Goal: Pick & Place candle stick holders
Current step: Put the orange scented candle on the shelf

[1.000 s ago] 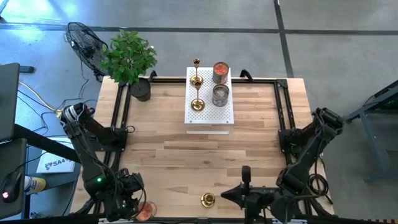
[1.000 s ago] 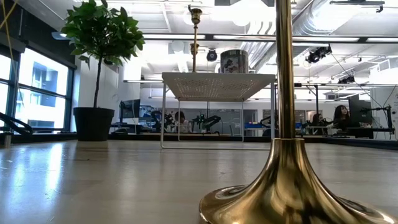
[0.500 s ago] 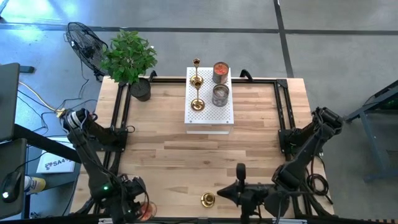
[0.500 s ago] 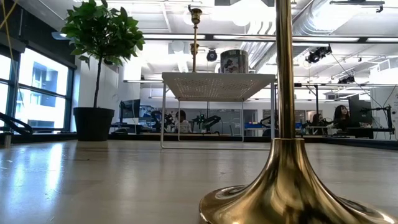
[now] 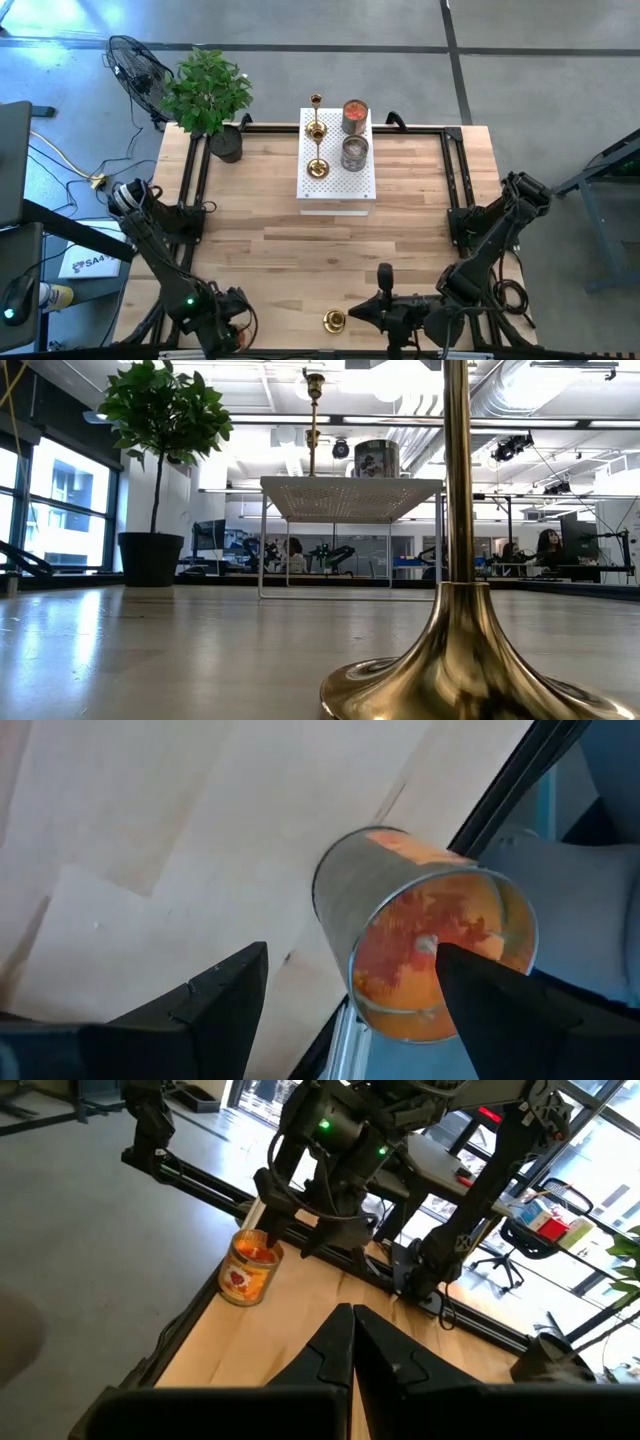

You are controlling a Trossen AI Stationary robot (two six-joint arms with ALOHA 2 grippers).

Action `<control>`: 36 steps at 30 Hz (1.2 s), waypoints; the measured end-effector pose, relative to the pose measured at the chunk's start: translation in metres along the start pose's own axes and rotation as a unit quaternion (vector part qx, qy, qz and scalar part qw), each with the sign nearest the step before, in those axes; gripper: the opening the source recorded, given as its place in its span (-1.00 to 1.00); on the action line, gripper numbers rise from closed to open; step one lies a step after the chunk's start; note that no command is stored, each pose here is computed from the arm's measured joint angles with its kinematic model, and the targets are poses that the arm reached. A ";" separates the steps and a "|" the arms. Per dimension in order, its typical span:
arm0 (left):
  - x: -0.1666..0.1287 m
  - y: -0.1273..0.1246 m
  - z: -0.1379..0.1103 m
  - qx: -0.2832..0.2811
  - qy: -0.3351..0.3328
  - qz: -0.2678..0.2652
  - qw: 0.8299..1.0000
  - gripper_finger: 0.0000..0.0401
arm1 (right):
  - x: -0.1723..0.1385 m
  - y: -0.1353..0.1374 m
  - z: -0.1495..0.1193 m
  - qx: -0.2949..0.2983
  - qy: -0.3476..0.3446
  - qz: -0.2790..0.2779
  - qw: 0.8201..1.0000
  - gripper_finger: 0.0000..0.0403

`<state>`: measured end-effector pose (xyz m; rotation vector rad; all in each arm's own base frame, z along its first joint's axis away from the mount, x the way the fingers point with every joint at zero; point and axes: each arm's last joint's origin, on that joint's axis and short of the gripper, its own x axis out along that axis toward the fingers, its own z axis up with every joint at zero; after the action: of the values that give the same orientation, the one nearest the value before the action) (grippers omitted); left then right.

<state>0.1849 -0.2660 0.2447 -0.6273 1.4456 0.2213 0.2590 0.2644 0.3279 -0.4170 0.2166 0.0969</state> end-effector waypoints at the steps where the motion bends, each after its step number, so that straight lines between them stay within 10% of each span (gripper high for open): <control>1: 0.000 0.000 0.000 0.001 -0.002 0.000 1.000 0.41 | 0.000 0.000 0.000 0.000 0.000 0.001 1.000 -0.99; 28: 0.018 0.014 0.000 0.045 -0.001 0.035 0.998 0.41 | 0.000 0.001 0.000 0.010 0.002 0.004 1.000 -0.99; 36: 0.018 0.014 0.000 0.057 0.007 0.032 0.998 0.15 | 0.000 0.001 -0.001 0.010 0.002 0.004 1.000 -0.99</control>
<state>0.1800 -0.2590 0.2233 -0.4913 1.4826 0.1839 0.2585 0.2647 0.3273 -0.3966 0.2224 0.1017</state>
